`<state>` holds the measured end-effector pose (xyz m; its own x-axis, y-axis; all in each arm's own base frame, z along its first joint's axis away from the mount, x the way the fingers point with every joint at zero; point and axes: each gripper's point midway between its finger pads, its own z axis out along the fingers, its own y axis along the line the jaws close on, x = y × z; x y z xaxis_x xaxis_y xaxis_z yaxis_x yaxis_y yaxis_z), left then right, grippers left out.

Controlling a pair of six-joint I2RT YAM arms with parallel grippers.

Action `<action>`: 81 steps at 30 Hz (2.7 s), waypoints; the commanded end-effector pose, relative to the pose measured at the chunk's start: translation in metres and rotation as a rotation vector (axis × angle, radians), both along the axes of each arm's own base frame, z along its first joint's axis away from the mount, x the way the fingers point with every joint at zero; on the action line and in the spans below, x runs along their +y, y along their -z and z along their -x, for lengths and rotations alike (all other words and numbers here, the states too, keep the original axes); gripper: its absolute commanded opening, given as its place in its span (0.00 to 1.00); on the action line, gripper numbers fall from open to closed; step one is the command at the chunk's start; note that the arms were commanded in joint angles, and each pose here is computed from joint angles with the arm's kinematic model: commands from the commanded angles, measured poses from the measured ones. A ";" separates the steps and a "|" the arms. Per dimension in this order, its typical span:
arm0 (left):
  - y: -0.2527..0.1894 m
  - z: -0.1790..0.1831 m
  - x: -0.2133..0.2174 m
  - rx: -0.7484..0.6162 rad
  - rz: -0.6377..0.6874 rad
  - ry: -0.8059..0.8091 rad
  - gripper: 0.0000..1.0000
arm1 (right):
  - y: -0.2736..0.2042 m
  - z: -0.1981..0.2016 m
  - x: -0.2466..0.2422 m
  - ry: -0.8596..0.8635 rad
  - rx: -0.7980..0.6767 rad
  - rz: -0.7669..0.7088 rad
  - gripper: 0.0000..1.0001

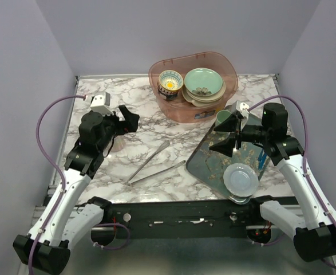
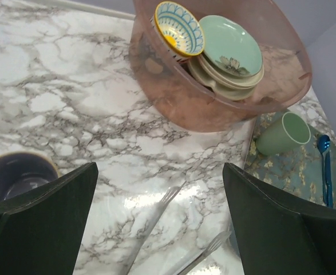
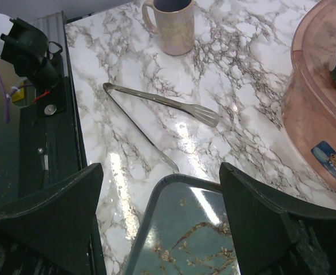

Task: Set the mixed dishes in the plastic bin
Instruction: Pick up the cup at the center of the board.

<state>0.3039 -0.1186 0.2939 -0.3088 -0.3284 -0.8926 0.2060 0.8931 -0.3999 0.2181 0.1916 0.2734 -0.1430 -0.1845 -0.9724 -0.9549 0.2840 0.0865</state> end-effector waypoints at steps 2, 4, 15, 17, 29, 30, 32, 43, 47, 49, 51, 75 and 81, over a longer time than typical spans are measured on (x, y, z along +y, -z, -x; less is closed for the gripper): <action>0.036 0.021 0.032 0.071 0.002 -0.151 0.99 | 0.001 0.007 0.000 -0.029 0.002 -0.011 0.91; 0.051 0.025 0.040 0.104 0.029 -0.211 0.99 | 0.000 0.008 0.000 -0.029 0.003 -0.011 0.91; 0.106 0.030 0.077 0.246 0.074 -0.493 0.99 | 0.003 0.007 0.000 -0.030 0.012 -0.010 0.91; 0.104 0.027 0.083 0.249 0.075 -0.537 0.99 | 0.003 0.007 0.000 -0.030 0.014 -0.011 0.91; 0.089 -0.015 0.116 0.364 -0.400 -0.460 0.98 | 0.003 0.008 0.001 -0.034 0.019 -0.013 0.91; 0.091 -0.015 0.118 0.380 -0.439 -0.444 0.96 | 0.002 0.007 0.001 -0.034 0.017 -0.014 0.91; 0.096 -0.019 0.118 0.381 -0.514 -0.373 0.94 | 0.003 0.009 0.002 -0.045 0.030 -0.018 0.91; 0.137 -0.034 0.129 0.465 -0.573 -0.124 0.69 | 0.003 0.012 0.003 -0.059 0.039 -0.027 0.91; 0.148 -0.039 0.130 0.486 -0.526 -0.066 0.63 | 0.003 0.014 0.004 -0.073 0.045 -0.035 0.91; 0.156 -0.041 0.139 0.518 -0.507 -0.081 0.59 | 0.003 0.014 0.004 -0.076 0.047 -0.036 0.91; 0.159 -0.045 0.137 0.521 -0.476 -0.059 0.49 | 0.002 0.015 0.004 -0.079 0.046 -0.038 0.91; 0.145 -0.055 0.113 0.550 -0.048 -0.241 0.00 | 0.002 0.017 0.004 -0.083 0.022 -0.035 0.91; 0.106 -0.035 0.113 0.410 0.292 -0.499 0.00 | 0.007 0.017 0.004 -0.097 0.007 -0.026 0.91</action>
